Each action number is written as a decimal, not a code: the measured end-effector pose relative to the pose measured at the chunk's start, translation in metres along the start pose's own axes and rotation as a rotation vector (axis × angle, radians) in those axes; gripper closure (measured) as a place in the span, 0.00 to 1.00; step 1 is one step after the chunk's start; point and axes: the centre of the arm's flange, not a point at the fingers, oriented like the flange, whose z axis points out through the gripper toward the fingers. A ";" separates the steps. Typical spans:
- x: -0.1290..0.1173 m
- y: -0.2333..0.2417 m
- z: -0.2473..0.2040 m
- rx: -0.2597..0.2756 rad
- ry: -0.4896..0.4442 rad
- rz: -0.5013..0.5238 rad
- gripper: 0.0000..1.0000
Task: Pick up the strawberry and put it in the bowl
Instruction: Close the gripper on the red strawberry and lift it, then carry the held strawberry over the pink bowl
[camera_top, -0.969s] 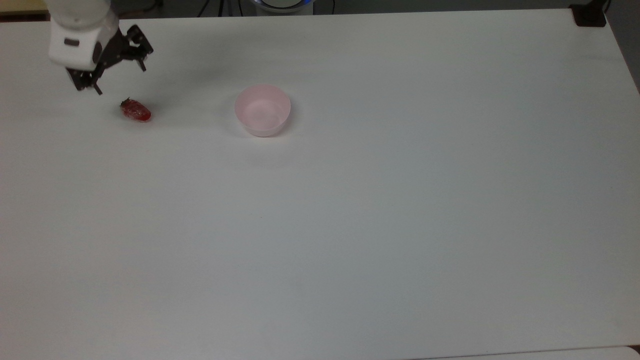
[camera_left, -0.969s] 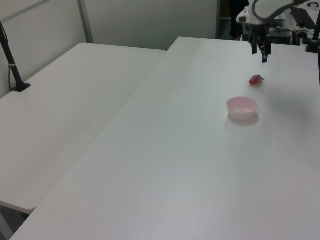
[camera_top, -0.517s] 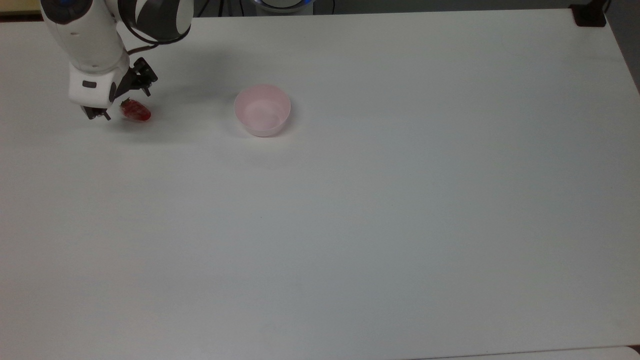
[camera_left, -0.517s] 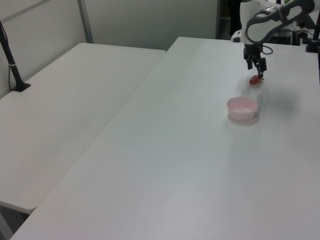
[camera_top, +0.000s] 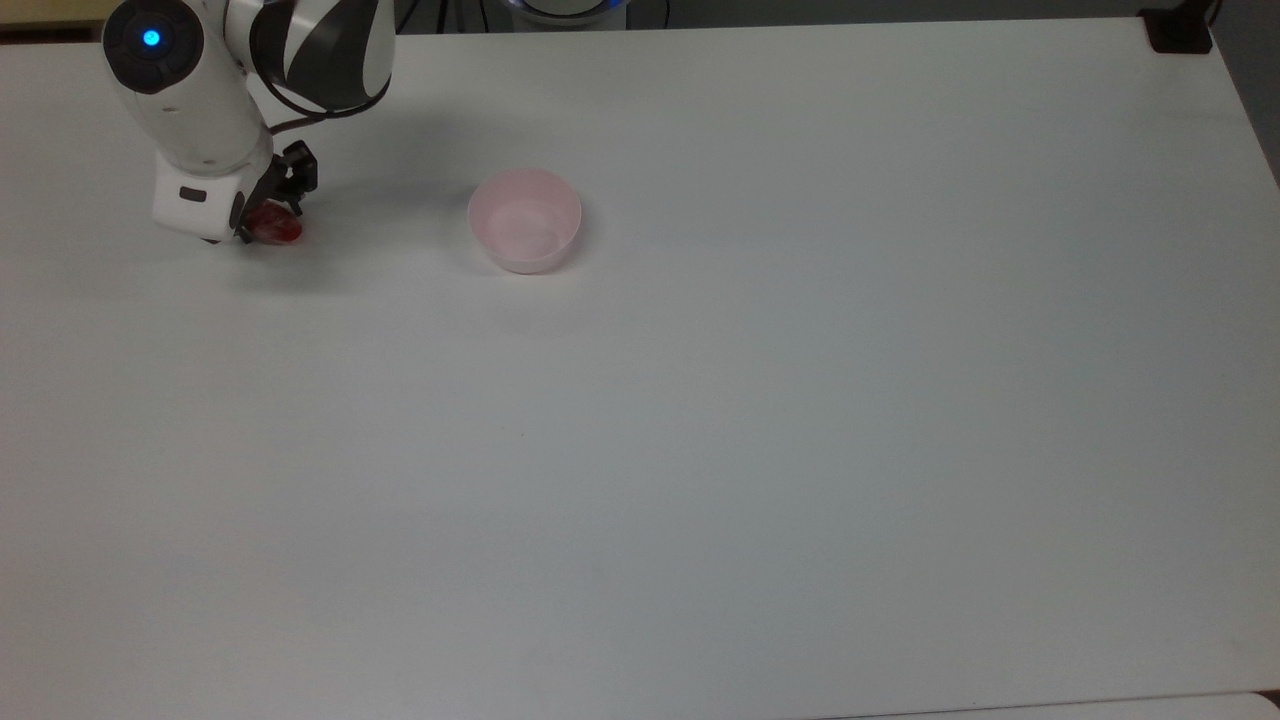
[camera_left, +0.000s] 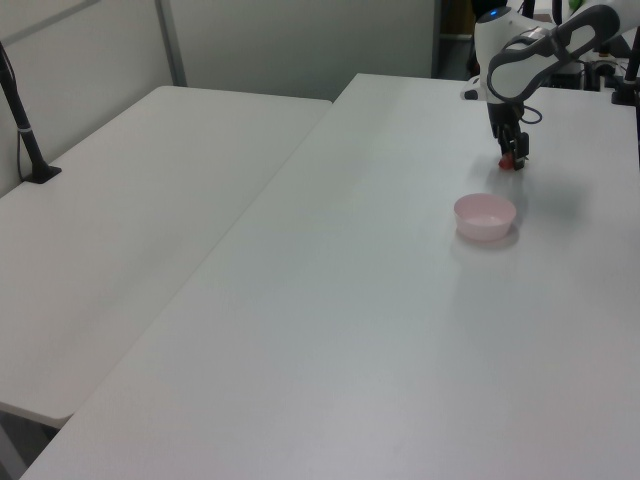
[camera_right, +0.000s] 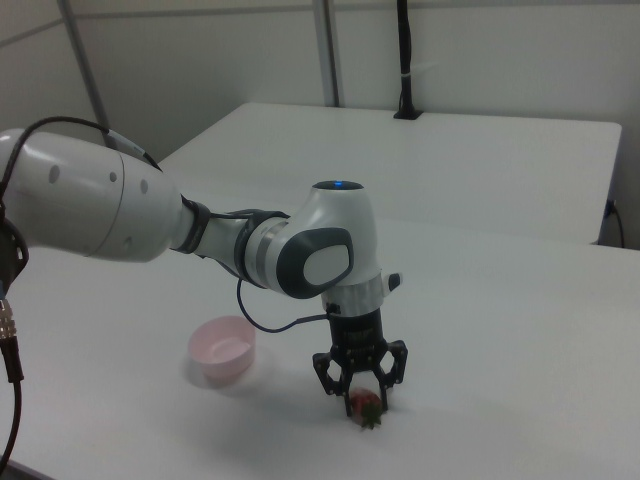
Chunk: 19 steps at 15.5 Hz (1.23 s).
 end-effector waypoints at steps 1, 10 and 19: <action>0.001 0.001 -0.001 -0.007 0.000 0.007 0.53; 0.036 -0.043 -0.069 0.014 0.005 -0.009 0.59; 0.152 -0.193 -0.105 0.022 -0.071 0.106 0.59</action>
